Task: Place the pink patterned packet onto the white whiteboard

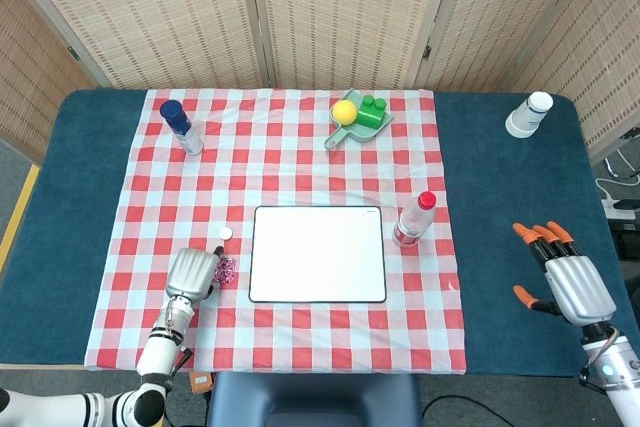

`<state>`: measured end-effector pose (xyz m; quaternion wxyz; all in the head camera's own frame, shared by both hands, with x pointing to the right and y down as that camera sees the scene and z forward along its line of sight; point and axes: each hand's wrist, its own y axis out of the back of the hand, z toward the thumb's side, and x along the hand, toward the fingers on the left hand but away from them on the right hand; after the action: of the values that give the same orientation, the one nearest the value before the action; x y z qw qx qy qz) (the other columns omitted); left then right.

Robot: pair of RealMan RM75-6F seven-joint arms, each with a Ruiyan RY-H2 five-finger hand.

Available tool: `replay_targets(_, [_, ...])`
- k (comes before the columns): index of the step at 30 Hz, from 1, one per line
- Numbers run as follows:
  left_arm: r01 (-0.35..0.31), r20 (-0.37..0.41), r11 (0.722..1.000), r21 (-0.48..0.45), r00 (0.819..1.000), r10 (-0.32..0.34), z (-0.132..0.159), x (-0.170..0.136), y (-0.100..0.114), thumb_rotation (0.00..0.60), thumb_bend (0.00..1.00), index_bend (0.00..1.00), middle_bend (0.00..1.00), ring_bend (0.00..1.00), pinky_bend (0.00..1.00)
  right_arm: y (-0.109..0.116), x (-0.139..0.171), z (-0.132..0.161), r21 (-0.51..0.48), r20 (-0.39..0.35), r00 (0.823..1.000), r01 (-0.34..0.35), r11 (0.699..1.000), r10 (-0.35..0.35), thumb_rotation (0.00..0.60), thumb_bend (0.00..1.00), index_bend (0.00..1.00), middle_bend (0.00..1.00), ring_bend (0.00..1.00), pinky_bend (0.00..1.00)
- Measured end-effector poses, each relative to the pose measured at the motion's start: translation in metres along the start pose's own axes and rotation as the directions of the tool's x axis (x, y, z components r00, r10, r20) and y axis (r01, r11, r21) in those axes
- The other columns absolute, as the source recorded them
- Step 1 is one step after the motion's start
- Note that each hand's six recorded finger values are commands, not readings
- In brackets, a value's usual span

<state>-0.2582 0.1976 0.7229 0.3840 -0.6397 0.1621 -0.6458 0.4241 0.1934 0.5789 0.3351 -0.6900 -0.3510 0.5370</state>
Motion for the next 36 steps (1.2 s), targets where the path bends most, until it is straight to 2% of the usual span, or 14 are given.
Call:
replay_targets(6, [0.023, -0.008, 1.0, -0.002, 1.0, -0.023, -0.002, 0.005, -0.003, 0.6, 0.24, 0.31, 1.0, 1.0, 1.0, 0.0, -0.001, -0.001, -0.002, 0.004, 1.0, 0.001, 1.0, -0.001, 0.6, 0.21, 0.04, 0.14, 0.03, 0.07])
replay_targets(15, [0.015, -0.008, 1.0, -0.003, 1.0, -0.015, -0.002, 0.004, 0.003, 0.6, 0.25, 0.41, 1.0, 1.0, 1.0, 0.001, -0.001, -0.002, -0.005, 0.004, 1.0, 0.004, 1.0, -0.004, 0.6, 0.21, 0.04, 0.14, 0.03, 0.07])
replay_targets(23, [-0.005, 0.007, 1.0, -0.013, 1.0, 0.006, 0.003, 0.002, 0.018, 0.6, 0.25, 0.41, 1.0, 1.0, 1.0, 0.002, 0.0, -0.001, -0.006, 0.002, 1.0, 0.007, 1.0, -0.007, 0.6, 0.21, 0.04, 0.14, 0.03, 0.07])
replay_targets(30, [-0.041, 0.064, 0.999, -0.01, 0.997, 0.041, 0.03, 0.004, 0.045, 0.6, 0.24, 0.4, 1.0, 1.0, 1.0, 0.002, 0.0, -0.001, -0.008, 0.0, 1.0, 0.005, 1.0, -0.005, 0.6, 0.21, 0.04, 0.14, 0.03, 0.07])
replay_targets(36, [-0.056, 0.106, 0.998, -0.003, 0.993, 0.056, 0.065, 0.017, 0.065, 0.6, 0.25, 0.39, 1.0, 1.0, 1.0, 0.003, 0.001, -0.001, -0.014, -0.004, 1.0, 0.006, 1.0, -0.006, 0.6, 0.21, 0.04, 0.14, 0.03, 0.07])
